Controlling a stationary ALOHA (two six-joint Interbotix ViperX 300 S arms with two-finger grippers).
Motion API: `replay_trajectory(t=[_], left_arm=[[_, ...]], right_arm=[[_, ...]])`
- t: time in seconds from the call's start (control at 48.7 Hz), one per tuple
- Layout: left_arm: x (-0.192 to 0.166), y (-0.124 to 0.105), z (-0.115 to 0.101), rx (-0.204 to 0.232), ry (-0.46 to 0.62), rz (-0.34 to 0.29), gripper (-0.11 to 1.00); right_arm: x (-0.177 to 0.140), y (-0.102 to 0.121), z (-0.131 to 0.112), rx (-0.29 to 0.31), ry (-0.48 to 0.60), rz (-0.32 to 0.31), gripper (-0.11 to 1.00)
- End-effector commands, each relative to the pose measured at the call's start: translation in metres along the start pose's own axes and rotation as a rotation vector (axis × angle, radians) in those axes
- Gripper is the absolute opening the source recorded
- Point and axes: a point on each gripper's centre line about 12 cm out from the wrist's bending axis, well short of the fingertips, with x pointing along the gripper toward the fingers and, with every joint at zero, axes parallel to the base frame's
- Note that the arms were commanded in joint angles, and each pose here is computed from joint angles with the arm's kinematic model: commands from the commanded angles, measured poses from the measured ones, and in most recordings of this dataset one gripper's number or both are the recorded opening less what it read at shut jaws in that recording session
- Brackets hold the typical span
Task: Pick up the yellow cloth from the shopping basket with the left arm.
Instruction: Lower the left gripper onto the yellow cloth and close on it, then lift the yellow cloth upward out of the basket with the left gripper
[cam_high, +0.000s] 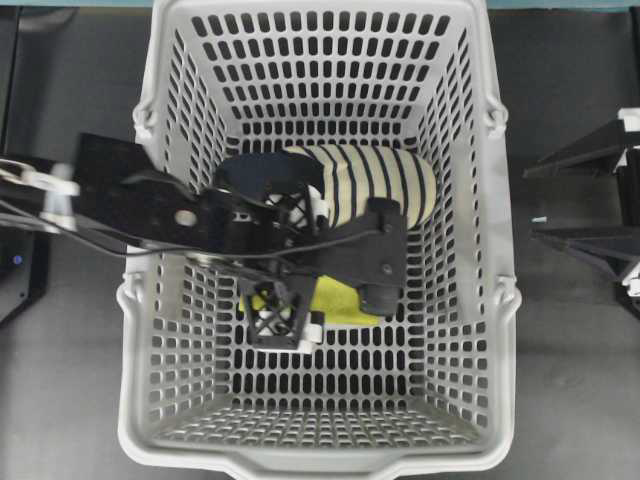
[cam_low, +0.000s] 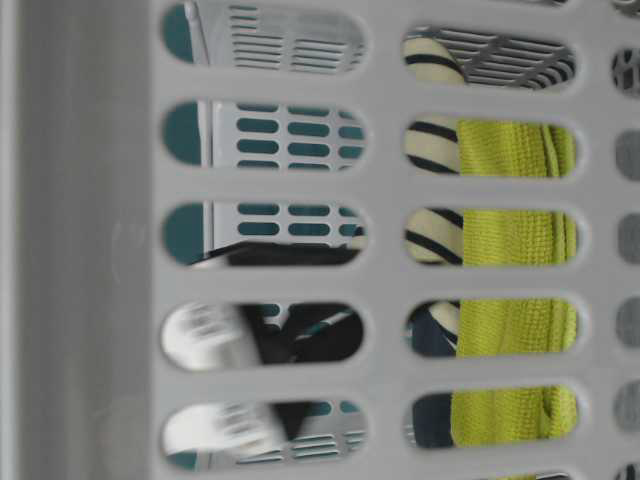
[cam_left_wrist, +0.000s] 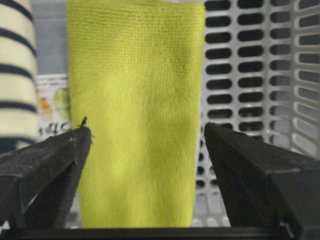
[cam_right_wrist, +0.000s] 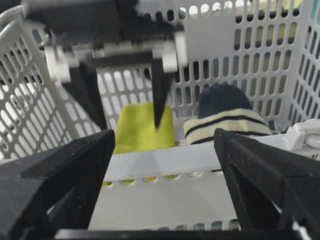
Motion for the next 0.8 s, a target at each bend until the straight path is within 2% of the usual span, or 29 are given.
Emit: replay_trajectory(t=[0.0, 0.472, 0.575, 0.677, 0.78], left_arm=[[0.006, 0.002, 0.003, -0.003, 0.003, 0.005, 0.89], [0.029, 0.005, -0.002, -0.022, 0.026, 0.008, 0.87], [0.037, 0.003, -0.006, -0.013, 0.046, 0.006, 0.84], [0.041, 0.001, -0.010, -0.007, 0.060, 0.005, 0.74], [0.040, 0.000, -0.011, -0.004, 0.063, 0.004, 0.54]], right_arm=[[0.001, 0.001, 0.008, 0.000, -0.024, 0.002, 0.77], [0.000, 0.001, 0.009, -0.003, -0.057, 0.005, 0.76], [0.001, 0.001, 0.008, -0.003, -0.053, 0.005, 0.76], [0.001, 0.001, 0.008, -0.003, -0.052, 0.005, 0.76], [0.000, 0.001, 0.008, -0.003, -0.053, 0.005, 0.76]])
